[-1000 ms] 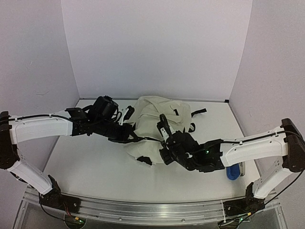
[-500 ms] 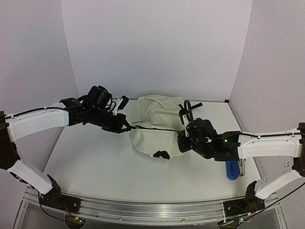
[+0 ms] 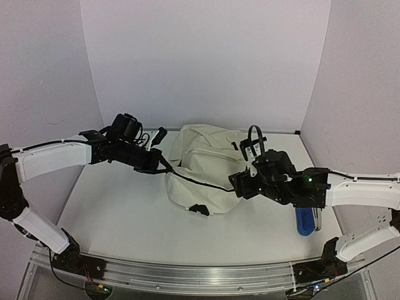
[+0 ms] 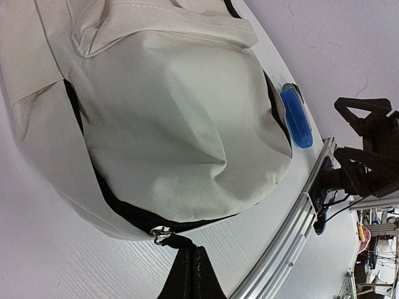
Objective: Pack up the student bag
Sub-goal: Zip the student bag at the center of the board.
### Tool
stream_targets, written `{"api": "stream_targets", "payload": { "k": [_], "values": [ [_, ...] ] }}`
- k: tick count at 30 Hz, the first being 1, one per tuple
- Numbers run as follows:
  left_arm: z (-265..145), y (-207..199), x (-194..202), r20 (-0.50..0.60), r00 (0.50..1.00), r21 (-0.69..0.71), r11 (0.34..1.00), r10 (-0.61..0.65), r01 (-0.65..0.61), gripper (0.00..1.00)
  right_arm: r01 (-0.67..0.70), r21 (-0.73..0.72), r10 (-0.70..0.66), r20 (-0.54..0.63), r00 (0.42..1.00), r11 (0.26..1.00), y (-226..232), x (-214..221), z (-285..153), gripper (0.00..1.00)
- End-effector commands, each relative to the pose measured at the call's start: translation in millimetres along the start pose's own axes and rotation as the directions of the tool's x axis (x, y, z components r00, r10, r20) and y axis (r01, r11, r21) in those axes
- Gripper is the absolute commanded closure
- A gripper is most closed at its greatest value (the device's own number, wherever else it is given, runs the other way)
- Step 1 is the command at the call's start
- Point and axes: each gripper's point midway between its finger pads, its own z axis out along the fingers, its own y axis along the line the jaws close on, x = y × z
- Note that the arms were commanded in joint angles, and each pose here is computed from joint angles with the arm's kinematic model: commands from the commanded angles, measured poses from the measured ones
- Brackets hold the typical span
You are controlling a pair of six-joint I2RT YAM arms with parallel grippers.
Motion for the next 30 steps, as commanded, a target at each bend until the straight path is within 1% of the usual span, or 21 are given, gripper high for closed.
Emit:
{"api": "stream_targets", "payload": {
  "k": [1, 3, 8, 12, 16, 20, 24, 28, 30],
  "values": [
    [-11, -31, -20, 0.098, 0.994, 0.127, 0.99, 0.056, -0.069, 1.0, 0.08, -0.064, -0.076, 0.076, 0.994, 0.995, 40, -39, -16, 0.24],
    [-12, -33, -21, 0.11, 0.993, 0.143, 0.987, 0.052, -0.068, 1.0, 0.135, -0.068, -0.131, 0.06, 0.99, 0.988, 58, -37, -4, 0.21],
    [-12, -37, -21, 0.113, 0.992, 0.165, 0.984, 0.05, -0.069, 1.0, 0.257, -0.061, -0.253, 0.062, 0.966, 0.965, 98, -36, 26, 0.21],
    [-13, -32, -21, 0.125, 0.991, 0.141, 0.988, 0.045, -0.063, 1.0, 0.303, -0.074, -0.296, 0.086, 0.951, 0.95, 123, -39, 50, 0.21],
    [-14, -27, -21, 0.144, 0.989, 0.117, 0.992, 0.025, -0.042, 1.0, 0.356, -0.051, -0.35, 0.096, 0.932, 0.933, 134, -41, 67, 0.21],
    [-12, -26, -20, 0.145, 0.989, 0.123, 0.992, 0.007, -0.025, 1.0, 0.388, -0.035, -0.385, 0.08, 0.92, 0.921, 141, -34, 81, 0.28],
    [-13, -28, -21, 0.15, 0.989, 0.134, 0.991, 0.005, -0.026, 1.0, 0.399, -0.022, -0.395, 0.097, 0.914, 0.917, 146, -36, 90, 0.33],
    [-14, -29, -24, 0.16, 0.987, 0.135, 0.99, 0.009, -0.031, 1.0, 0.413, -0.031, -0.409, 0.096, 0.907, 0.91, 151, -32, 95, 0.46],
    [-15, -31, -26, 0.168, 0.986, 0.138, 0.99, 0.014, -0.037, 1.0, 0.418, -0.047, -0.413, 0.096, 0.906, 0.907, 153, -29, 95, 0.59]
  ]
}}
